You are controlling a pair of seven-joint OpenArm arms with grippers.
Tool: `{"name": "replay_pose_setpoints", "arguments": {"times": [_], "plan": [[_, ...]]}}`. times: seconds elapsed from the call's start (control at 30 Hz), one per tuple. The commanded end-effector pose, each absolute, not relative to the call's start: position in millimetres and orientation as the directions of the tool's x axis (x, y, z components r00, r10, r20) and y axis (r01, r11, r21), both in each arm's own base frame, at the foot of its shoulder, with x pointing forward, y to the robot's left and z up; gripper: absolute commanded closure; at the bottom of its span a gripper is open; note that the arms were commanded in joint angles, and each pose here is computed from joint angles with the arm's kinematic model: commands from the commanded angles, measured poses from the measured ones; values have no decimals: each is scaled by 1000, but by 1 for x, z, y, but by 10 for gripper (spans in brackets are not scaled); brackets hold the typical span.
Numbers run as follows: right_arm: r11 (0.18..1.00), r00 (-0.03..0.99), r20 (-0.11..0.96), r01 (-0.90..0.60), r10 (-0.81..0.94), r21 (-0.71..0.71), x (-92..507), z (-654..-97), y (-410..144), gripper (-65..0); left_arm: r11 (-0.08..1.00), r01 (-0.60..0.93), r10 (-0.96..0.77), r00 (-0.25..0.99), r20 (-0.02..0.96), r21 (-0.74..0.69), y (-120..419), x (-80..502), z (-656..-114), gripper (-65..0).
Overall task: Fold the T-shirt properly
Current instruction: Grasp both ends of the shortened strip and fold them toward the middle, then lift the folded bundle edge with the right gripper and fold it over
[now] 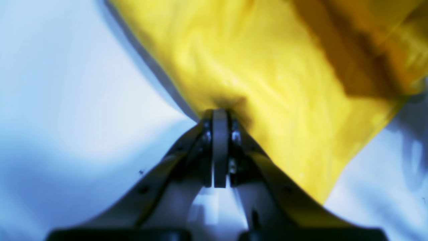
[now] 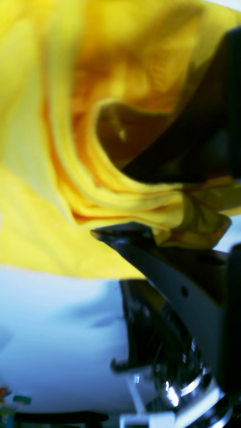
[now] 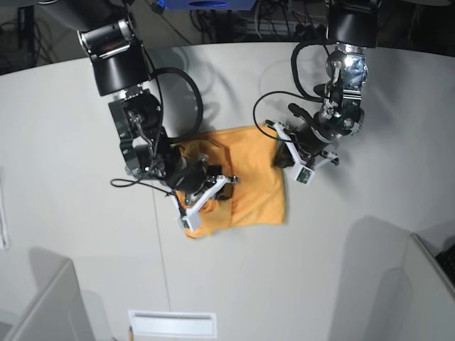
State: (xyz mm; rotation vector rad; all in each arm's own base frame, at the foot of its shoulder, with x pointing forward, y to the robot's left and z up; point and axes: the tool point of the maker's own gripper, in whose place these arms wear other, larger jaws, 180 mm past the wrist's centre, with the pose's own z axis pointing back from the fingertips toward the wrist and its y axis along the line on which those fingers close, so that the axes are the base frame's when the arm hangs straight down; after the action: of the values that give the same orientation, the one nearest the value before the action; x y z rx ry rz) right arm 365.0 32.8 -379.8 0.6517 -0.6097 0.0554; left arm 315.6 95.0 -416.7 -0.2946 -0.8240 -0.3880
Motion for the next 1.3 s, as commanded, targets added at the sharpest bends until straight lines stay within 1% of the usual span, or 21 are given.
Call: {"name": "replay_pose_setpoints", "arguments": {"times": [0.0,0.3,0.4,0.43,0.5,0.53,0.57,0.73,0.87,1.1,1.27], "plan": [[785,788,595,-266,-157,559,379,-359,37,0,886,452,-205,579,789,-101,93,325,-404,0],[796,823,557,-261,-113,546,374,-380,43,0,890,443,-199,581,789,-102,96,323,-403,0],[794,826,552,-260,-112,549,373,-381,43,0,891,447,-227,585,779,-76,108,321,-406,0],[795,828,549,-254,-115,550,373,-380,43,-32,892,446,-230,588,776,-73,111,320,-407,0],[805,835,534,-222,-135,550,373,-383,41,-183,894,443,-234,594,770,-69,116,317,-409,0],[812,838,526,-201,-148,549,373,-384,39,-236,898,437,-241,592,769,-55,124,317,-408,0],[817,840,518,-181,-161,547,374,-385,37,-263,904,425,-237,587,774,-46,132,319,-404,0],[819,816,542,-164,-200,550,376,-367,37,-257,952,306,-175,587,790,-17,180,317,-392,0],[836,834,534,-192,-137,515,371,-363,53,-263,970,242,-145,595,790,-4,206,317,-390,0],[849,850,524,-238,-52,471,354,-368,79,-263,987,162,-107,597,795,11,237,311,-385,0],[847,847,531,-286,5,449,346,-367,94,-258,990,143,-98,591,800,15,244,313,-382,0]]}}
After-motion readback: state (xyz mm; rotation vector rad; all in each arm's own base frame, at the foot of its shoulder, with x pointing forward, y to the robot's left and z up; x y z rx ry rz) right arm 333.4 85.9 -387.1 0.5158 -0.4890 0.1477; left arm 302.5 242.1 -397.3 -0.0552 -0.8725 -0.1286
